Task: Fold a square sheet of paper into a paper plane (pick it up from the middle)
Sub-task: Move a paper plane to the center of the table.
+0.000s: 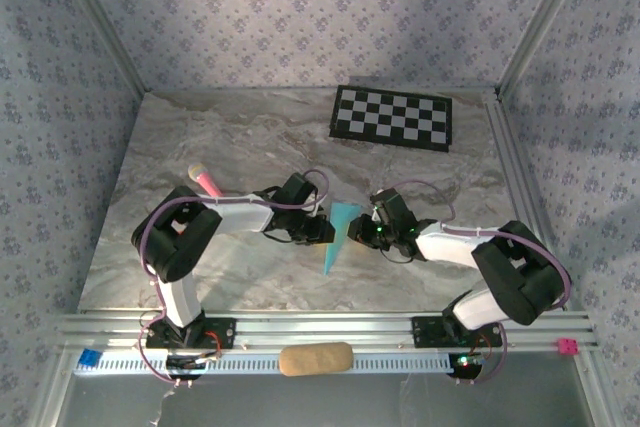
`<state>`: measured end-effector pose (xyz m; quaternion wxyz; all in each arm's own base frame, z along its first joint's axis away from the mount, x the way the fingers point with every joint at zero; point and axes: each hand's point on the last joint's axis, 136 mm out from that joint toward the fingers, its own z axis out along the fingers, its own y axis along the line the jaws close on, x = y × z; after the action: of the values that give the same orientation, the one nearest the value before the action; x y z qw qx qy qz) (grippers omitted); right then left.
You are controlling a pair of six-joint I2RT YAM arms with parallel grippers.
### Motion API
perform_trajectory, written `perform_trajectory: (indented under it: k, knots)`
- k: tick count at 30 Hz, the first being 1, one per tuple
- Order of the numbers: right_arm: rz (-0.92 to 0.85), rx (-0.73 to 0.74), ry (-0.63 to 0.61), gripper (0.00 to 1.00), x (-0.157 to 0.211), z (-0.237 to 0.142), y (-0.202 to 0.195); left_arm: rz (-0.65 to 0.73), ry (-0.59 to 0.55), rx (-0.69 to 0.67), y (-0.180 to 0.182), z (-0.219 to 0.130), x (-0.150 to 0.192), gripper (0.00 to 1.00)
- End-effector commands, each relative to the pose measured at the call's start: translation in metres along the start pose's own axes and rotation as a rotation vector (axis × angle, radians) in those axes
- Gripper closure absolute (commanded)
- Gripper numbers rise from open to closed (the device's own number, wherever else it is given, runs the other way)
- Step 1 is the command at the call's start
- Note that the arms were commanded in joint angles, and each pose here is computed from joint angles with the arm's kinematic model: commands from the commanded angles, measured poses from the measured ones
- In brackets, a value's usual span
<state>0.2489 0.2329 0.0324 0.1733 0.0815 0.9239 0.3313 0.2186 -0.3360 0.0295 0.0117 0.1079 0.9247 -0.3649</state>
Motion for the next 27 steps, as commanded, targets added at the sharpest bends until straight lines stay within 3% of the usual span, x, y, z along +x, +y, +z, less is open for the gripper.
perform_trajectory:
  k: [1, 7, 13, 21, 27]
  knots:
    - [0.010, -0.003, -0.005, 0.78, 0.000, 0.001, 0.001, 0.049, -0.007, 0.058, -0.019, -0.002, -0.007, 0.86]
    - [0.036, 0.021, -0.056, 0.72, -0.009, -0.012, -0.002, 0.058, -0.096, 0.007, -0.021, -0.020, -0.016, 0.94]
    - [0.018, -0.060, -0.072, 0.65, -0.016, -0.026, 0.020, 0.077, -0.228, -0.199, -0.004, -0.048, -0.029, 0.95]
    - [-0.027, -0.171, -0.069, 0.54, -0.026, -0.032, 0.065, 0.130, -0.227, -0.312, -0.004, -0.051, -0.026, 0.96]
    - [0.013, -0.143, -0.069, 0.54, -0.028, -0.019, 0.066, 0.125, -0.233, -0.319, -0.005, -0.050, -0.025, 0.96]
